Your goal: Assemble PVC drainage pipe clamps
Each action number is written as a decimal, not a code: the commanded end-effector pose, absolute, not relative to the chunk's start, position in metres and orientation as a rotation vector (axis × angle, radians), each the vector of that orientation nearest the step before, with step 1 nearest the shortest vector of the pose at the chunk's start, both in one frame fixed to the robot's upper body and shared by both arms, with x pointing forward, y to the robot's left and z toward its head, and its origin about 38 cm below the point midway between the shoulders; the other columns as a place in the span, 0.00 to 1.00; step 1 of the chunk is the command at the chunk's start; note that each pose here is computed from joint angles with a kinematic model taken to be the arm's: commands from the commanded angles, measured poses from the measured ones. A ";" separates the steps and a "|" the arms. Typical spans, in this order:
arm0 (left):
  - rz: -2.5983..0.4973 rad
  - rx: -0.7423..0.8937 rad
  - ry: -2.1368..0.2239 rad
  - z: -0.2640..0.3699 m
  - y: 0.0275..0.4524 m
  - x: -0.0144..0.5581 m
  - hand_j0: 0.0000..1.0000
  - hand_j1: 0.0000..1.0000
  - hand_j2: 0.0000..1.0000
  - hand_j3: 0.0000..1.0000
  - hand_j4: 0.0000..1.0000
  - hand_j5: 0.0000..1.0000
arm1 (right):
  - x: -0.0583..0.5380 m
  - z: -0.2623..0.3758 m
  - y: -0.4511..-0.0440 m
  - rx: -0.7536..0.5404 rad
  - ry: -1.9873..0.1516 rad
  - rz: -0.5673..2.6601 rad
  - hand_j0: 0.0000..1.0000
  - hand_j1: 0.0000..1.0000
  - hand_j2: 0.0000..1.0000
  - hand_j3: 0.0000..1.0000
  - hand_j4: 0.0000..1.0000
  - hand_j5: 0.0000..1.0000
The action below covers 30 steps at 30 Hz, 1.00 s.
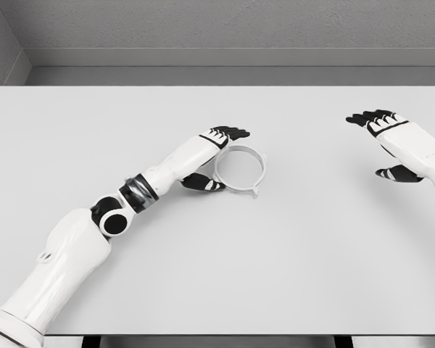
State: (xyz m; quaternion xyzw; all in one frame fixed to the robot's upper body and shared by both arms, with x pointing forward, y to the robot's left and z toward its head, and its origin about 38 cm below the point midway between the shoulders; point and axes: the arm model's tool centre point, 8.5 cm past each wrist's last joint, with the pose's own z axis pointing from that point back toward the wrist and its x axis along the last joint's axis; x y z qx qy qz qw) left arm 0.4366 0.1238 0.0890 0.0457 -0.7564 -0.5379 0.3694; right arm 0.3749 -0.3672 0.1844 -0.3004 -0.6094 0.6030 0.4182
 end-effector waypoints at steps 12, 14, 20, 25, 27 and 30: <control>-1.370 0.113 -1.949 0.090 0.125 0.435 1.00 1.00 1.00 1.00 1.00 1.00 | 0.375 0.186 -0.367 -0.753 -1.536 1.506 1.00 1.00 1.00 1.00 1.00 1.00; -1.368 0.112 -1.946 0.089 0.126 0.434 1.00 1.00 1.00 1.00 1.00 1.00 | 0.375 0.186 -0.367 -0.753 -1.536 1.506 1.00 1.00 1.00 1.00 1.00 1.00; -1.370 0.104 -1.988 0.098 0.126 0.425 1.00 1.00 1.00 1.00 1.00 1.00 | 0.375 0.185 -0.367 -0.753 -1.533 1.507 1.00 1.00 1.00 1.00 1.00 1.00; -1.406 0.166 -2.017 0.121 0.169 0.415 1.00 1.00 1.00 1.00 1.00 1.00 | 0.375 0.185 -0.367 -0.752 -1.535 1.506 1.00 1.00 1.00 1.00 1.00 1.00; -1.374 0.241 -2.006 0.135 0.207 0.423 1.00 1.00 1.00 1.00 1.00 1.00 | 0.375 0.186 -0.367 -0.754 -1.534 1.507 1.00 1.00 1.00 1.00 1.00 1.00; -1.364 0.481 -1.965 0.174 0.291 0.433 1.00 1.00 1.00 1.00 1.00 1.00 | 0.375 0.185 -0.367 -0.753 -1.533 1.507 1.00 1.00 1.00 1.00 1.00 1.00</control>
